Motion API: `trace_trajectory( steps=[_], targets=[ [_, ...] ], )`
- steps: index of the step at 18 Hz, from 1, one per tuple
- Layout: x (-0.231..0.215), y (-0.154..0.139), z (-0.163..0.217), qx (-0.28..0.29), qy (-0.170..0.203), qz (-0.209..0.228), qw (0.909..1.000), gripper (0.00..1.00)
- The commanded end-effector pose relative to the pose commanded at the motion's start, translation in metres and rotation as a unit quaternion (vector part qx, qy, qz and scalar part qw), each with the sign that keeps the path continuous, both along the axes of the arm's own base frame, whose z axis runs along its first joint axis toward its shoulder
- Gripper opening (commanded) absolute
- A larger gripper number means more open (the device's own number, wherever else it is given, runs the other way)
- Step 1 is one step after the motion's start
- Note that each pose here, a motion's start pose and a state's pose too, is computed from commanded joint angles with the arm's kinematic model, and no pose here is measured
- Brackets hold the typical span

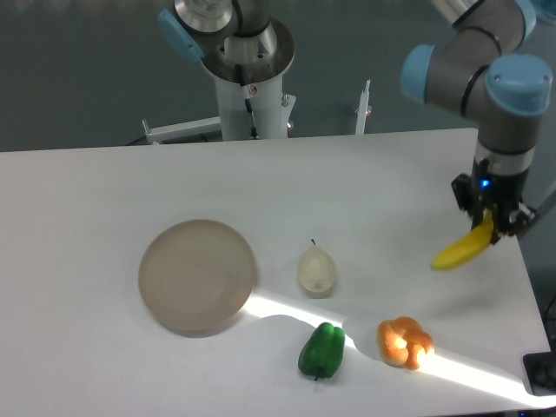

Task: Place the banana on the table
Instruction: 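Lift the held banana up and away from the orange pepper, then carry the banana toward the pear and lower it onto the table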

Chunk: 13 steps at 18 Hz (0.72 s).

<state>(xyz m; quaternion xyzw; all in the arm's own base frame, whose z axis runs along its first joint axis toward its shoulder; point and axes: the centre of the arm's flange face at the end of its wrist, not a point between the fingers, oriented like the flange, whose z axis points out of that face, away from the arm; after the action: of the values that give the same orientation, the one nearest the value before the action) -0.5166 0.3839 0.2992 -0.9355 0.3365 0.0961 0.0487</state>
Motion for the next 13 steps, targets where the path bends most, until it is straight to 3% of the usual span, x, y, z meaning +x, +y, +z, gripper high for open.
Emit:
trace_trajectory(
  steps=[6, 8, 13],
  targets=[
    [0.034, -0.010, -0.034, -0.016, -0.034, 0.009, 0.9992, 0.25],
    [0.049, -0.015, -0.053, -0.020, -0.060, 0.040, 0.9972, 0.25],
    [0.066, -0.001, -0.065, -0.014, -0.073, 0.112, 0.9909, 0.25]
  ],
)
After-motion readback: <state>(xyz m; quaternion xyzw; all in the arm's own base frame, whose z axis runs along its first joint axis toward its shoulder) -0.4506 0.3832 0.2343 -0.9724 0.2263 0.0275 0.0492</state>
